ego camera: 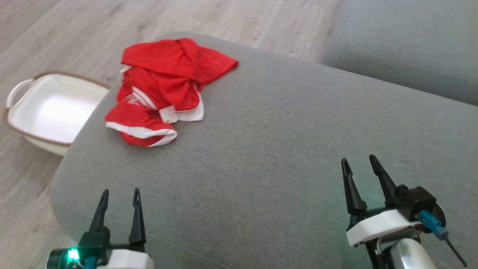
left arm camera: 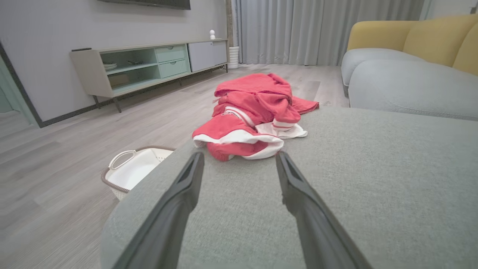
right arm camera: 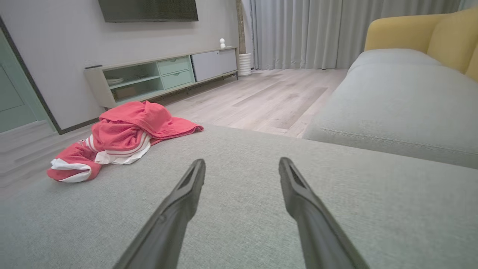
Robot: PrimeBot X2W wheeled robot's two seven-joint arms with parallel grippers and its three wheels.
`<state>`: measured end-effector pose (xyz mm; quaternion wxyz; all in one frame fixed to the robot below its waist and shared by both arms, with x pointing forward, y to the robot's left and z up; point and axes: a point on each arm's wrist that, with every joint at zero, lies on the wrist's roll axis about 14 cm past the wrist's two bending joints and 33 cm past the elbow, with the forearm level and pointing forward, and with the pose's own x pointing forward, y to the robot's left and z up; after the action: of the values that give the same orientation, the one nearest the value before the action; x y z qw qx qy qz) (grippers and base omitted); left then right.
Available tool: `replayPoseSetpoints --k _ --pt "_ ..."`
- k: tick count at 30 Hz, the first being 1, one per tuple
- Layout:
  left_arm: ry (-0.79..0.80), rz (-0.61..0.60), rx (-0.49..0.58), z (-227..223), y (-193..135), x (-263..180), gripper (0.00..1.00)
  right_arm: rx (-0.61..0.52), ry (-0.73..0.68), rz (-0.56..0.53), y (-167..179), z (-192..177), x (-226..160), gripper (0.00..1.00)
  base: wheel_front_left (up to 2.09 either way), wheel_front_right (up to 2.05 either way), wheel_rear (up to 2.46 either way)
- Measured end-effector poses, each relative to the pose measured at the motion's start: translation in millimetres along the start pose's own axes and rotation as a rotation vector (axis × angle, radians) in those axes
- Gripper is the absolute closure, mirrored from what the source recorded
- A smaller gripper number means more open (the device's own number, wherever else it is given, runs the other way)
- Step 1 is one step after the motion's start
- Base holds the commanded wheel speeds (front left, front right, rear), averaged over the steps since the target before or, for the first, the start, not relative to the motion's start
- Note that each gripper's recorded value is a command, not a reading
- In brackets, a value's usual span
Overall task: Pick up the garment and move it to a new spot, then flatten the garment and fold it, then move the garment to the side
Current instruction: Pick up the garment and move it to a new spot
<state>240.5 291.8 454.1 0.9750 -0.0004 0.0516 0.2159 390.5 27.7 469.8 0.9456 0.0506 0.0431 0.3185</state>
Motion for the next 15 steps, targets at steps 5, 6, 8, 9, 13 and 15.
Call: replayPoseSetpoints --k 5,6,8,9,13,15 --pt "0.011 0.005 -0.043 -0.1 3.5 -1.7 0.00 0.006 0.003 0.023 5.4 -1.7 8.1 0.00 0.00 0.00 0.00" --pt "0.013 -0.009 -0.066 3.0 0.1 0.6 0.00 0.008 0.004 0.018 3.7 -2.6 7.5 0.00 0.00 0.00 0.00" --pt "0.012 -0.033 -0.141 14.0 -6.3 7.7 0.00 0.013 0.009 0.002 -1.5 -4.9 5.6 0.00 0.00 0.00 0.00" --pt "0.007 -0.052 -0.170 23.4 -9.4 13.3 0.00 0.016 0.011 -0.007 -4.8 -5.8 4.9 0.00 0.00 0.00 0.00" --pt "-0.012 -0.147 -0.165 74.2 -16.0 48.6 0.00 0.017 0.012 -0.043 -18.6 -9.0 3.2 0.00 0.00 0.00 0.00" --pt "-0.007 -0.180 -0.185 102.3 -15.8 73.7 0.00 0.016 0.007 -0.060 -26.3 -9.0 4.2 0.00 0.00 0.00 0.00"
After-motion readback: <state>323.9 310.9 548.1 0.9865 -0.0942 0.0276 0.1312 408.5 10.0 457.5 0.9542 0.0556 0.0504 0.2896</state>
